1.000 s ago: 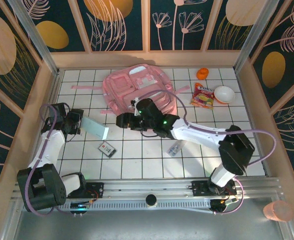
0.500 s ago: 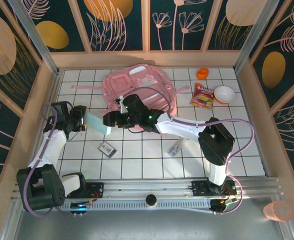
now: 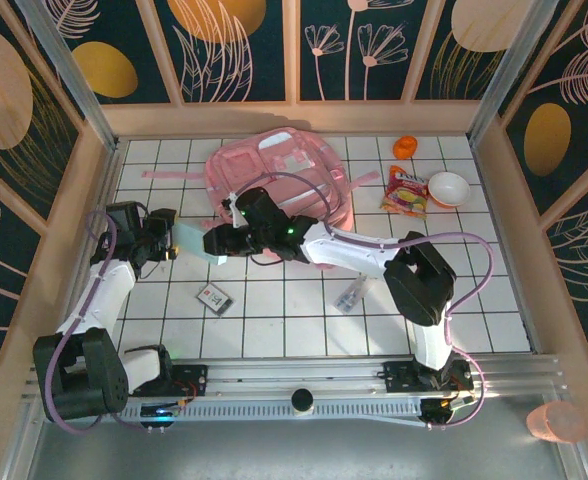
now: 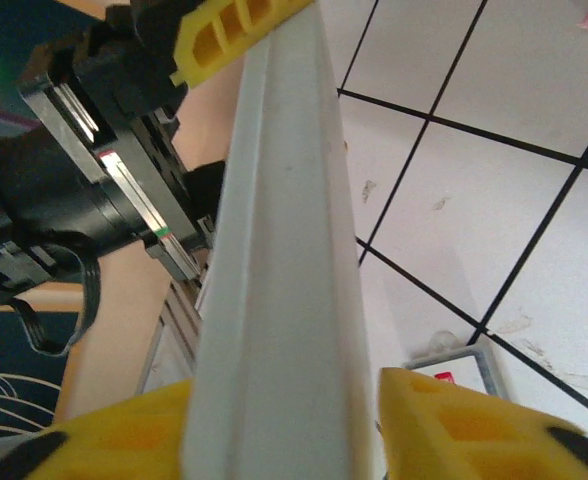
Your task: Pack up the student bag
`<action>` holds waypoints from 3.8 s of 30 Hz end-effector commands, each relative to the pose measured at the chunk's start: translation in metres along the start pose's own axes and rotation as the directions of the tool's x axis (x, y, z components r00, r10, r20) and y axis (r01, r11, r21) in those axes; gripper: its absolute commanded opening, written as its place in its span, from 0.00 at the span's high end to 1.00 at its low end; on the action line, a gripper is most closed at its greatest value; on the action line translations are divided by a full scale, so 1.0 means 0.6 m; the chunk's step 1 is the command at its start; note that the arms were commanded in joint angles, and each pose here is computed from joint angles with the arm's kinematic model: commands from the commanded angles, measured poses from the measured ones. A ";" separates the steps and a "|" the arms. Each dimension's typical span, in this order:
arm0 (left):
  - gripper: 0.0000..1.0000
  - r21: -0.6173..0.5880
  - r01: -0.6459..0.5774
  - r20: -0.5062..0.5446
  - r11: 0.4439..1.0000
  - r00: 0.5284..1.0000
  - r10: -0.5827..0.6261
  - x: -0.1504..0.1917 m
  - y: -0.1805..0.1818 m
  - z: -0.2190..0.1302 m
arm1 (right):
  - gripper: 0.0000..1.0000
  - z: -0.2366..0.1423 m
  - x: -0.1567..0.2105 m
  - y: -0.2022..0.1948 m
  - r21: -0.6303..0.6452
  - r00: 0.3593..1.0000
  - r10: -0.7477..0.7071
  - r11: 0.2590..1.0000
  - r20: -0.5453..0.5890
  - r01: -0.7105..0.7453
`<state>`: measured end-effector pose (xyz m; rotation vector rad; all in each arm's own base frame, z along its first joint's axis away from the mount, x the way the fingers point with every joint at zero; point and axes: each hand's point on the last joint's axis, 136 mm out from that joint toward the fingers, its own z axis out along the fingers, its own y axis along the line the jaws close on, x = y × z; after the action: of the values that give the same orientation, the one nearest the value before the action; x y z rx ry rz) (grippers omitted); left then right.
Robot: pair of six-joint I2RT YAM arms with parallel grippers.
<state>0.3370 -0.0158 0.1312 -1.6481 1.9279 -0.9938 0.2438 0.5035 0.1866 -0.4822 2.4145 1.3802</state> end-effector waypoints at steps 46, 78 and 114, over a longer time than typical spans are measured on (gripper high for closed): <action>0.20 0.162 -0.933 0.181 -0.322 -0.293 0.939 0.342 -0.127 0.100 | 0.81 -0.600 -0.009 -0.299 0.041 0.717 0.287 0.915 0.636 -0.402; 0.99 0.043 -0.809 0.366 -0.587 -0.534 0.762 0.439 -0.276 0.092 | 0.82 -0.579 0.049 -0.347 0.057 0.689 0.360 0.862 0.629 -0.503; 1.00 0.208 -0.864 0.545 -0.458 -0.287 0.788 0.497 -0.391 -0.022 | 0.80 -0.196 -0.253 -0.323 -0.388 0.719 0.519 0.847 0.462 -0.362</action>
<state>0.4264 -0.2998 0.2495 0.7482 1.9166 -0.3149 0.4313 0.3235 0.1208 0.4948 2.0877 1.6980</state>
